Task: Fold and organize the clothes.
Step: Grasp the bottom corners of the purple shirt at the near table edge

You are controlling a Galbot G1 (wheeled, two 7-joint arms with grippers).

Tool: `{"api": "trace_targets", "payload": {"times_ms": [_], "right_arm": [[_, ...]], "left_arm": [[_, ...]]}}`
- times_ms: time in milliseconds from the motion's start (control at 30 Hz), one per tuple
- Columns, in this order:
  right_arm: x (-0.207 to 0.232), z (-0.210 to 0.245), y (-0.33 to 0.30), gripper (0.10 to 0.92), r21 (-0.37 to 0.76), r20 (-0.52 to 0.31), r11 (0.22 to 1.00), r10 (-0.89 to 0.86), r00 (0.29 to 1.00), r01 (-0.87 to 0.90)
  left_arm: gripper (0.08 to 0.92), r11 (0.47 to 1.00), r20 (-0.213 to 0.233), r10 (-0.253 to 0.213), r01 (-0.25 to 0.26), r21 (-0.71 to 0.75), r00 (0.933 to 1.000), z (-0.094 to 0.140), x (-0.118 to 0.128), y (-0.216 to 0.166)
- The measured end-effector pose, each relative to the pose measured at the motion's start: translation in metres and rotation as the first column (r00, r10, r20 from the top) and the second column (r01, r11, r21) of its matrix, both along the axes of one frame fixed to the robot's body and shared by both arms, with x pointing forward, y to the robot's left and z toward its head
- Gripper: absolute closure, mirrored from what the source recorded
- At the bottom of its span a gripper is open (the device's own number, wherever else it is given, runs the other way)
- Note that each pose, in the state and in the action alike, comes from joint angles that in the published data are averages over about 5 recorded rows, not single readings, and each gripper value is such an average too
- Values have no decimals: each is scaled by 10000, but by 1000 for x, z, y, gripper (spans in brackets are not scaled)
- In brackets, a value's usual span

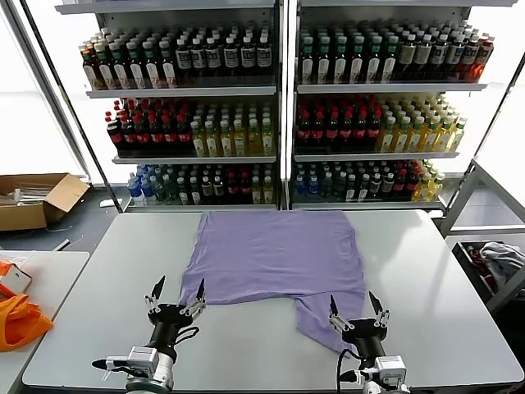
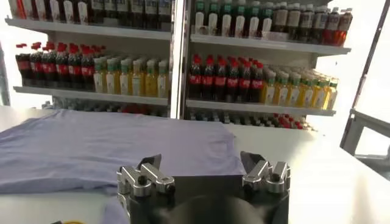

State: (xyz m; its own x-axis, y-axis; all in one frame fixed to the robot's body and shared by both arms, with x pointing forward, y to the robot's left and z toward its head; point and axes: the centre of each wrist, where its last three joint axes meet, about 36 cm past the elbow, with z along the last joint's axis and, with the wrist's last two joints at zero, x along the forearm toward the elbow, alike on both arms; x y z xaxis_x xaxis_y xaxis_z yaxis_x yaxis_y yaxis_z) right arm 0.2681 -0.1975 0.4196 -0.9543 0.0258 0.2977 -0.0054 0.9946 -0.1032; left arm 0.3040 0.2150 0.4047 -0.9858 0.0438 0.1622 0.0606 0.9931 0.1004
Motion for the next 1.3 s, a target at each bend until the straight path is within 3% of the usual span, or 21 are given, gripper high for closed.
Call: {"api": "trace_targets", "payload": {"times_ms": [367, 800, 1300], "right_arm": [[-12, 0, 8, 200, -23, -522, 9998, -200, 9984, 199], [-21, -10, 18, 200, -90, -1181, 9993, -378, 9923, 370], [-29, -19, 30, 200, -229, -1539, 9982, -579, 9864, 550]], "left_arm": [[177, 9995, -990, -108, 136, 274, 9950, -5, 12, 13], [177, 9993, -2217, -25, 110, 368, 9751, -12, 35, 30], [177, 9999, -2666, -4, 41, 134, 9638, -14, 48, 38]]}}
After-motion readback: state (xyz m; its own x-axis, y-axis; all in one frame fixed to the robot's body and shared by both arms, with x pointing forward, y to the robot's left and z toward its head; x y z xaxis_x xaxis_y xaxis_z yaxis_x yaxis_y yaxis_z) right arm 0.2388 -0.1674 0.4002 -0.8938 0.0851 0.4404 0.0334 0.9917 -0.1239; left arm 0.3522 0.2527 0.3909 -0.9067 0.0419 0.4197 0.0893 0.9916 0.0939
